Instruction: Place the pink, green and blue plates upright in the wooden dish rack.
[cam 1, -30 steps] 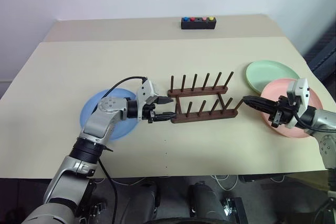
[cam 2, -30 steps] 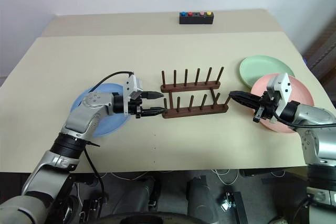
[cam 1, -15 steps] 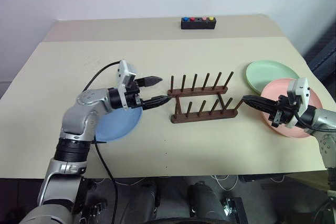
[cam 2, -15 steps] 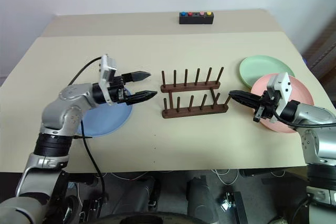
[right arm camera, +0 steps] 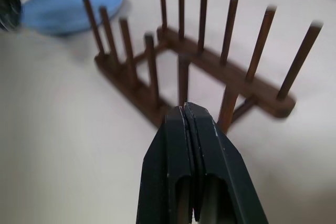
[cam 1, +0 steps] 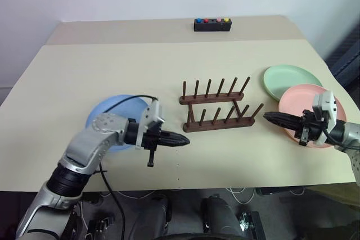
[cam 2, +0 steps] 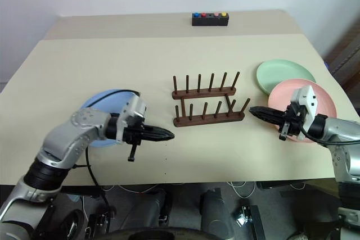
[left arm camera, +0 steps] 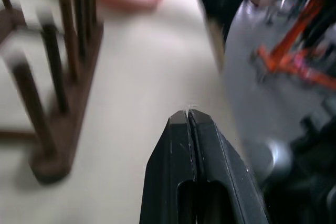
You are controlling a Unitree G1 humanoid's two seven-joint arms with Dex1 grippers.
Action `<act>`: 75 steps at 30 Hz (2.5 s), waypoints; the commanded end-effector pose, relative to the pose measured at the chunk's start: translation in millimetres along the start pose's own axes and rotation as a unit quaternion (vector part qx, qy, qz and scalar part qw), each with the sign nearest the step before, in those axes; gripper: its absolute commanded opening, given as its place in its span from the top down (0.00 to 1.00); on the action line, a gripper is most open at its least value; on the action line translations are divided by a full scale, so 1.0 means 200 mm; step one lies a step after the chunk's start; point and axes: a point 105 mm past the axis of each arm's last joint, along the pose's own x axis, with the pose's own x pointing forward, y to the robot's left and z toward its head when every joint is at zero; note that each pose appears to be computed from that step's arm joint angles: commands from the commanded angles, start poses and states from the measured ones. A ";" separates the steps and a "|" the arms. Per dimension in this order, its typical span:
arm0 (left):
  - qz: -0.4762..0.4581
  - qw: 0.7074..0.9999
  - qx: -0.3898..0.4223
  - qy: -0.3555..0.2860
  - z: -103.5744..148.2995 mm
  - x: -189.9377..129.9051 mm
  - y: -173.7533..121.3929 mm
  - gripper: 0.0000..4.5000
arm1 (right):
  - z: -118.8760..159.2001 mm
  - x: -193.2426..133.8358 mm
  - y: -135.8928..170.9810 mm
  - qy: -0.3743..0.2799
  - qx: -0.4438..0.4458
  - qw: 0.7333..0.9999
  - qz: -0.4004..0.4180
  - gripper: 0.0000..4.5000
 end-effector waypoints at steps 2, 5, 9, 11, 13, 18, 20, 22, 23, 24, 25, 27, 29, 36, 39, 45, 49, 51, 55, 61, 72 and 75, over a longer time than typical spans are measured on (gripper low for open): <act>0.077 0.995 0.045 0.039 -0.09 0.11 0.10 0.99 | -0.11 0.06 0.04 0.077 -0.055 0.995 0.015 1.00; 0.077 0.995 0.040 0.039 -0.10 0.15 0.10 0.99 | -0.13 0.11 0.03 0.084 -0.066 0.994 0.005 1.00; 0.091 0.994 0.039 0.045 -0.12 0.20 0.14 0.99 | -0.22 0.16 0.02 0.112 -0.072 0.991 0.000 1.00; 0.097 0.993 0.041 0.049 -0.12 0.20 0.16 0.99 | -0.25 0.19 0.00 0.113 -0.072 0.991 -0.010 1.00; 0.114 0.991 0.046 0.053 -0.13 0.19 0.20 0.99 | -0.25 0.22 -0.01 0.104 -0.074 0.992 -0.020 1.00; 0.181 0.980 0.062 0.049 -0.11 0.18 0.36 0.99 | -0.28 0.32 -0.05 0.107 -0.107 0.988 -0.044 1.00; 0.200 0.976 0.071 0.046 -0.10 0.19 0.41 0.99 | -0.27 0.35 -0.08 0.096 -0.116 0.987 -0.057 1.00; 0.204 0.975 0.074 0.038 -0.08 0.19 0.44 0.99 | -0.23 0.38 -0.09 0.083 -0.122 0.987 -0.063 1.00; 0.205 0.975 0.075 0.035 -0.07 0.19 0.44 0.99 | -0.22 0.39 -0.11 0.077 -0.129 0.986 -0.070 1.00; 0.205 0.975 0.078 0.035 -0.07 0.19 0.45 0.99 | -0.20 0.41 -0.13 0.071 -0.135 0.985 -0.079 1.00; 0.206 0.975 0.082 0.036 -0.07 0.19 0.45 0.99 | -0.18 0.41 -0.15 0.068 -0.139 0.984 -0.088 1.00; 0.207 0.974 0.085 0.037 -0.08 0.20 0.47 0.99 | -0.16 0.44 -0.19 0.066 -0.160 0.980 -0.104 1.00; 0.208 0.973 0.091 0.040 -0.08 0.20 0.48 0.99 | -0.15 0.46 -0.22 0.064 -0.175 0.976 -0.112 1.00; 0.240 0.964 0.103 0.050 -0.08 0.15 0.58 0.99 | -0.11 0.51 -0.27 0.050 -0.188 0.973 -0.128 1.00; 0.255 0.960 0.106 0.047 -0.07 0.12 0.62 0.99 | -0.10 0.53 -0.30 0.048 -0.191 0.971 -0.134 1.00; 0.255 0.960 0.112 0.037 -0.04 0.14 0.65 0.99 | -0.10 0.56 -0.33 0.050 -0.202 0.968 -0.141 1.00; 0.255 0.958 0.125 0.049 -0.07 0.16 0.65 0.99 | -0.09 0.59 -0.33 0.041 -0.201 0.968 -0.145 1.00; 0.254 0.957 0.130 0.050 -0.07 0.17 0.65 0.99 | -0.09 0.59 -0.35 0.041 -0.204 0.966 -0.152 1.00; 0.273 0.953 0.127 0.044 -0.06 0.15 0.68 0.99 | -0.06 0.59 -0.38 0.024 -0.192 0.965 -0.178 1.00; 0.278 0.950 0.133 0.045 -0.05 0.14 0.70 0.99 | -0.04 0.60 -0.38 0.017 -0.199 0.964 -0.177 1.00; 0.302 0.949 0.078 0.042 -0.04 0.09 0.71 0.99 | 0.04 0.57 -0.38 -0.014 -0.190 0.968 -0.167 1.00; 0.267 0.961 0.067 0.011 0.00 0.07 0.64 0.99 | 0.06 0.52 -0.35 -0.017 -0.190 0.970 -0.147 1.00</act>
